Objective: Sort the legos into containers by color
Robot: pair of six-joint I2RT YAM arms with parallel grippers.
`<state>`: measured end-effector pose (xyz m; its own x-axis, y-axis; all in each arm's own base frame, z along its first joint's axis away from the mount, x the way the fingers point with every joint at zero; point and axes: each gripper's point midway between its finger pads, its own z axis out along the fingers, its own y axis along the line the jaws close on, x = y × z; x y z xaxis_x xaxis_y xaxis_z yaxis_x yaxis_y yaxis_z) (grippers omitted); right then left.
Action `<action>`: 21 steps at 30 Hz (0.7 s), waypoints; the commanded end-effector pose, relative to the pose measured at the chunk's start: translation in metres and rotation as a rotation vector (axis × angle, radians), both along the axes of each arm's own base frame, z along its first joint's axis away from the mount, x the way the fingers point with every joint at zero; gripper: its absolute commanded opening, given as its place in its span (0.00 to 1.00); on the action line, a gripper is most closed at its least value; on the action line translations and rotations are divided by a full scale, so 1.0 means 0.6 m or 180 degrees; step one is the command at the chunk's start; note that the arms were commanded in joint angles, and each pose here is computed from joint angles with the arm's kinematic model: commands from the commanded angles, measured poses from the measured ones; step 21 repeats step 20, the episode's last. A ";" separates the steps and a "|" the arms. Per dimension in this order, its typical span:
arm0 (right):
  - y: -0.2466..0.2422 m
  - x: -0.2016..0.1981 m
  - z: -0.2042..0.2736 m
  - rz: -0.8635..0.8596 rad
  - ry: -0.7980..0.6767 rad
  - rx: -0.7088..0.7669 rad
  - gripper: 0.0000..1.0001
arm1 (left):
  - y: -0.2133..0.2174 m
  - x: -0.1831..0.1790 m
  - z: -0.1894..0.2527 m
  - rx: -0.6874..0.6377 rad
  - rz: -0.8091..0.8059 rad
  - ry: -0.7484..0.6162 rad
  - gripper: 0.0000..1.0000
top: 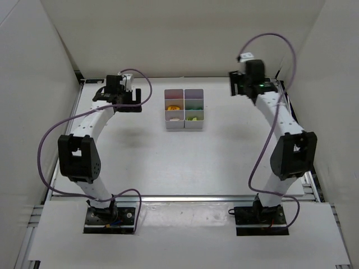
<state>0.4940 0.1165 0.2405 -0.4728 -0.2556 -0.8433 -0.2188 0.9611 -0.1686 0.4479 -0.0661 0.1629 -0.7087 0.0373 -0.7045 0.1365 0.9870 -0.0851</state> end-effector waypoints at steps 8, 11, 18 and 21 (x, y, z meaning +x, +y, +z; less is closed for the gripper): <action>-0.089 -0.108 -0.147 0.1046 0.1156 0.0879 0.91 | 0.020 0.022 -0.046 0.0199 0.0100 0.0211 0.99; -0.077 -0.119 -0.165 0.1187 0.1239 0.0933 0.91 | 0.038 0.028 -0.063 0.0241 0.0189 0.0282 0.99; -0.088 -0.119 -0.195 0.1172 0.1362 0.0809 0.92 | 0.080 0.023 -0.084 0.0264 0.0324 0.0378 0.99; -0.089 -0.116 -0.197 0.1151 0.1369 0.0827 0.92 | 0.081 0.023 -0.082 0.0276 0.0310 0.0362 0.99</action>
